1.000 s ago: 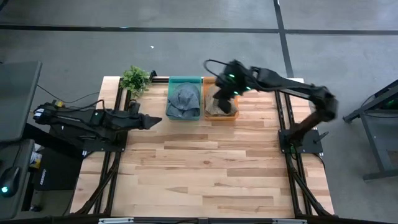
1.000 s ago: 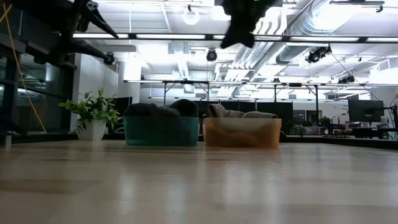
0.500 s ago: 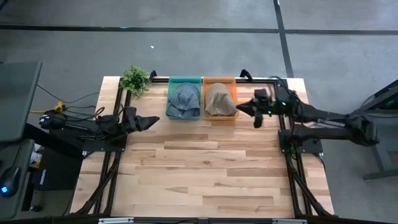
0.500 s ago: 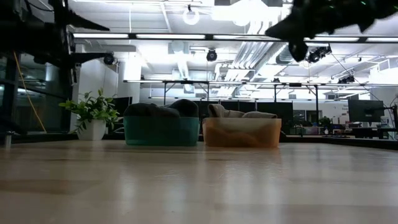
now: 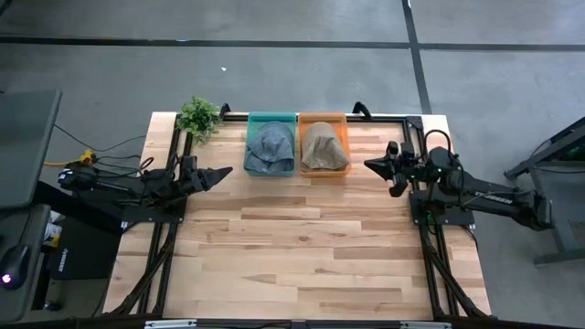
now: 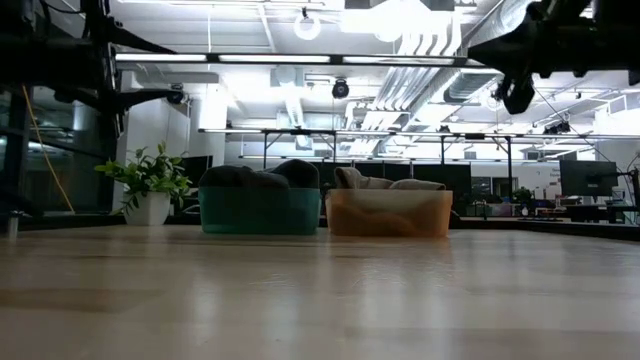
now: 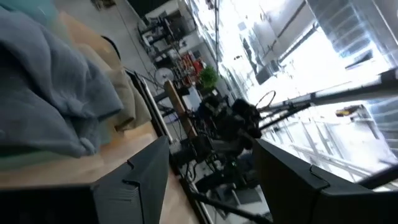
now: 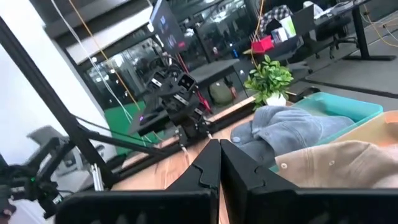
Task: Pick & Place hat
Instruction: Return to home position
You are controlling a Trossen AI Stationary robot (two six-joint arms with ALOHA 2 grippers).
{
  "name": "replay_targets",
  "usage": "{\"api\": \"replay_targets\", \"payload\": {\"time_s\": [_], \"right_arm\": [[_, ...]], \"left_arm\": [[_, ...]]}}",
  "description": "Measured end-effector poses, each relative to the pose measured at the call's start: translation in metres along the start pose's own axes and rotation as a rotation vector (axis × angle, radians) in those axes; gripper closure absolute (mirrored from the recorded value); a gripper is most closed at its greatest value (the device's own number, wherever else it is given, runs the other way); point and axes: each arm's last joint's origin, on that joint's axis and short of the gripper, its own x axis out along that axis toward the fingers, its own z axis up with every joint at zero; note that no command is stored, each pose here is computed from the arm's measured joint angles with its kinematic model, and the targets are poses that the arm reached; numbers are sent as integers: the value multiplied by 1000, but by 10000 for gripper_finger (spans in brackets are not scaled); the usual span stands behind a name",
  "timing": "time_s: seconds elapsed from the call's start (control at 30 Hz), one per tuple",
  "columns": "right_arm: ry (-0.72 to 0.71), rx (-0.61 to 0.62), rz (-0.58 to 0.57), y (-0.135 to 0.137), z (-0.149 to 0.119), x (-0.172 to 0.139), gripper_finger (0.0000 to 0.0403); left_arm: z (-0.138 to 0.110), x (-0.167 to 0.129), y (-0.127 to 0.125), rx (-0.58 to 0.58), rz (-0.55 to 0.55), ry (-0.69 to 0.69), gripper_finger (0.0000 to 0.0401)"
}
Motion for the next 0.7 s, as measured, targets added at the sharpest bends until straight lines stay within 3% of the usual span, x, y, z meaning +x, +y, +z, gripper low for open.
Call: {"api": "replay_targets", "payload": {"time_s": [0.7], "right_arm": [[-94, 19, 52, -9, -29, -23, 403]], "left_arm": [[1, 0, 2, -1, 43, -57, 190]]}}
